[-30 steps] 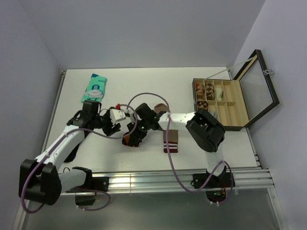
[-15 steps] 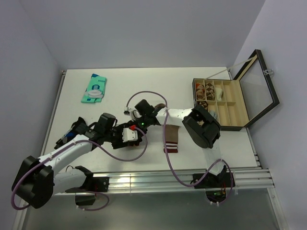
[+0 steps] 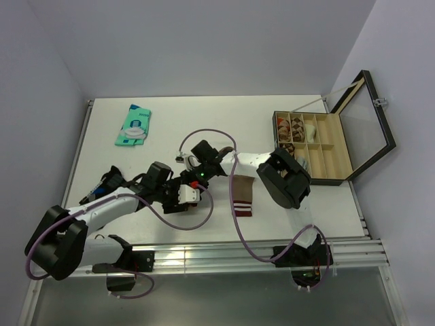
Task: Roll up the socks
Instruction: Roll the sock at the center of the board.
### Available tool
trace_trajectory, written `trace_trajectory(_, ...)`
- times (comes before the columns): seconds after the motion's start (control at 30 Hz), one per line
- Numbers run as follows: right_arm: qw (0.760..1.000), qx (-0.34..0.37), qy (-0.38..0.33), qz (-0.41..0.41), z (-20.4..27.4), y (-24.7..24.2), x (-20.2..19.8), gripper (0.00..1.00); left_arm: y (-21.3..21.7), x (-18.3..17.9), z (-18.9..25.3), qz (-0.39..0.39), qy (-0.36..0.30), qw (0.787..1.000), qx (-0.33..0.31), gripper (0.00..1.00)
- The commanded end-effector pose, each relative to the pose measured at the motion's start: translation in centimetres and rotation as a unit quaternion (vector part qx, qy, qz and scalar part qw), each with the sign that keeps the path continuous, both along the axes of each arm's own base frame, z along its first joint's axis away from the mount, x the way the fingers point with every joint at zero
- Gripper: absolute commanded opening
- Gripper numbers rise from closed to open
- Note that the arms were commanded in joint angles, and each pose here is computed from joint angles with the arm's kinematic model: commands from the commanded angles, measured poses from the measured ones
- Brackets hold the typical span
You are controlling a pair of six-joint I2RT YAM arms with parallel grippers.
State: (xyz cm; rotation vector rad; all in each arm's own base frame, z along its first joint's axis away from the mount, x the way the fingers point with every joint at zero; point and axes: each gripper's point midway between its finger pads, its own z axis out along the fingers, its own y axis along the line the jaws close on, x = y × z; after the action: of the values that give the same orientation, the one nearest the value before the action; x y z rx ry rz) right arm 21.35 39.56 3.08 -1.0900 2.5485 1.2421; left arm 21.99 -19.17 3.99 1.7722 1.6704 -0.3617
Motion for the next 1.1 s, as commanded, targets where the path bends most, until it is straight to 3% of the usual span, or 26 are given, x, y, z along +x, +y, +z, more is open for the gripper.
trace_trajectory(0.0, 0.991, -0.127, 0.029, -0.006, -6.1, -4.8, -1.6, 0.14, -0.1, 0.5, -0.6, -0.008, -0.008, 1.0, 0.01, 0.74)
trace_trajectory(0.17, 0.992, -0.124, 0.033, -0.006, -6.1, -4.9, -1.6, 0.17, -0.1, 0.8, -1.5, -0.002, 0.004, 1.0, 0.021, 0.73)
trace_trajectory(0.43, 0.991, -0.128, 0.038, -0.012, -6.8, -5.3, -1.9, 0.22, -1.3, 0.5, -1.9, -0.009, 0.052, 0.999, 0.014, 0.56)
trace_trajectory(0.6, 0.991, -0.131, 0.022, -0.02, -6.7, -5.5, -1.6, 0.27, -1.0, -0.3, -3.2, -0.015, 0.097, 0.994, 0.039, 0.22)
trace_trajectory(0.67, 0.992, -0.124, 0.004, -0.028, -6.3, -5.4, -1.0, 0.38, -0.9, -0.7, -3.4, -0.019, 0.114, 0.992, 0.048, 0.06)
trace_trajectory(0.73, 0.992, -0.117, -0.022, -0.041, -5.7, -5.5, -0.3, 0.48, -0.7, -1.0, -3.7, -0.024, 0.126, 0.99, 0.054, 0.0)
trace_trajectory(1.07, 0.984, -0.06, -0.071, -0.154, -2.6, -6.5, 2.1, 0.61, -0.5, -2.4, -4.2, -0.047, 0.184, 0.98, 0.066, 0.0)
